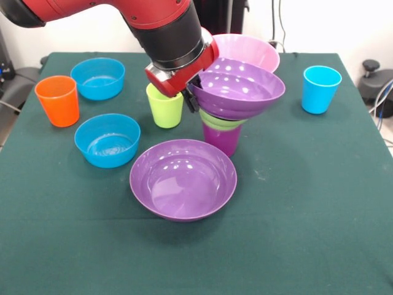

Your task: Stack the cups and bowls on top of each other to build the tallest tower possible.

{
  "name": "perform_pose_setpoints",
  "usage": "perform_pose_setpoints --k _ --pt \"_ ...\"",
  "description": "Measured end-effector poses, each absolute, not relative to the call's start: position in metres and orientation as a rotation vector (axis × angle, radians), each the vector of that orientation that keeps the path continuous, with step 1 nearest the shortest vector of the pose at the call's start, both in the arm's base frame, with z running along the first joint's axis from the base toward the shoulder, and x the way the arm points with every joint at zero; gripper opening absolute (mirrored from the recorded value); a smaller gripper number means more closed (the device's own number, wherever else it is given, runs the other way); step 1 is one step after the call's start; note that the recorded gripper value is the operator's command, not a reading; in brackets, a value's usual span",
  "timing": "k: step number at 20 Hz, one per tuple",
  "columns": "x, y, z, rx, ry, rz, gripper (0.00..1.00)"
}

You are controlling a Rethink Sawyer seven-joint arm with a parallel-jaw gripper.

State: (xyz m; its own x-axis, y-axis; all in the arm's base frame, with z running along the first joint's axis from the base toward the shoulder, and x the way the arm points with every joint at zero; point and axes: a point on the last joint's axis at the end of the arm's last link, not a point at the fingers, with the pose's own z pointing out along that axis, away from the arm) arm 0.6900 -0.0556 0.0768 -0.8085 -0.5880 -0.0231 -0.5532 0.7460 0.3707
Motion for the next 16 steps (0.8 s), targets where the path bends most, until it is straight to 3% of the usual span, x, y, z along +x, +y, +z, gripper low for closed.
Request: perform_pose_setpoints --k 16 --pt "0.6894 -0.0566 0.0765 0.937 -2.845 -0.546 0.00"
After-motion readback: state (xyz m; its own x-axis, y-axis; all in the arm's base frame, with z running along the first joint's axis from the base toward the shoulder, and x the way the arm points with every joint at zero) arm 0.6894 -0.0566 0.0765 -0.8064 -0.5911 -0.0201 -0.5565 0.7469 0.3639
